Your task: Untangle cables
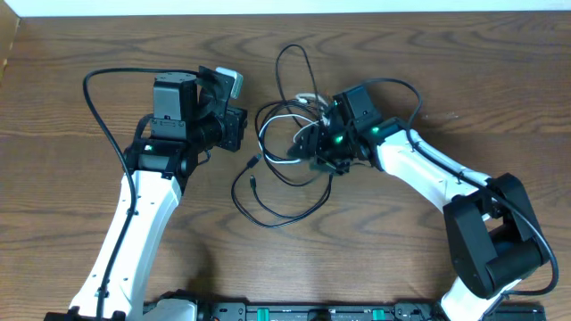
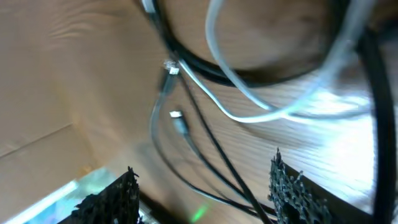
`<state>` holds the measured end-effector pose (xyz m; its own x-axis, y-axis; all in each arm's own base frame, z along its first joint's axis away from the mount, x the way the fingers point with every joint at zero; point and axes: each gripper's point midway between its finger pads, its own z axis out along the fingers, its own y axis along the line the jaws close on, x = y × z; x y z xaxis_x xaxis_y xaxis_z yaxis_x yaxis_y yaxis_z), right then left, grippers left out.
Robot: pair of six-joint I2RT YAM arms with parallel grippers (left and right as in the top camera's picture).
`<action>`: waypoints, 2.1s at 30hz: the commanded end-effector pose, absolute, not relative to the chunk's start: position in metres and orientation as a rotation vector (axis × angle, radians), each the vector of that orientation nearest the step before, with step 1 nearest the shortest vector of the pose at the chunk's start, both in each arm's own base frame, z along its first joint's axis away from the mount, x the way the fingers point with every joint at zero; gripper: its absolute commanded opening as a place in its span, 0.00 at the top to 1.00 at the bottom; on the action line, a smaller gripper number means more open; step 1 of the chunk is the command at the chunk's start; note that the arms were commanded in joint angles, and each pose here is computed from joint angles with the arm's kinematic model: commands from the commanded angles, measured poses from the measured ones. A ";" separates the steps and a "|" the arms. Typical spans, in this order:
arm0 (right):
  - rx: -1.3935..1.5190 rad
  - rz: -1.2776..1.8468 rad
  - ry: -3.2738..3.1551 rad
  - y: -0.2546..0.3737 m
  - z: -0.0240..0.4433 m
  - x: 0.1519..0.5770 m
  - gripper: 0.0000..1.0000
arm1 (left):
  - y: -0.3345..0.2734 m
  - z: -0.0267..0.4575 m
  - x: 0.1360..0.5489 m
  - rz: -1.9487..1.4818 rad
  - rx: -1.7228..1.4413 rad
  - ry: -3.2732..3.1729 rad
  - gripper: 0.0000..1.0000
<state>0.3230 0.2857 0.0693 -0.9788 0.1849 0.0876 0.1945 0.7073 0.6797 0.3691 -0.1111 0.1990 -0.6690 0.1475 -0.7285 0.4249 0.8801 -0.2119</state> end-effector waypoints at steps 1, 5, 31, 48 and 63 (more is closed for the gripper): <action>-0.346 -1.035 -2.990 0.276 0.058 0.328 0.29 | -0.109 0.200 0.372 -0.461 0.405 2.289 0.92; -0.390 -0.948 -3.068 0.269 0.052 0.335 0.24 | -0.109 0.200 0.372 -0.461 0.405 2.290 0.92; -0.553 -0.735 -3.174 0.283 0.001 0.339 0.96 | -0.109 0.200 0.372 -0.461 0.405 2.290 0.14; -0.231 -1.528 -2.940 0.311 0.142 0.350 0.99 | -0.109 0.199 0.370 -0.462 0.405 2.297 0.14; -0.211 -2.428 -3.159 0.192 0.385 0.375 0.99 | -0.108 0.195 0.367 -0.466 0.403 2.318 0.14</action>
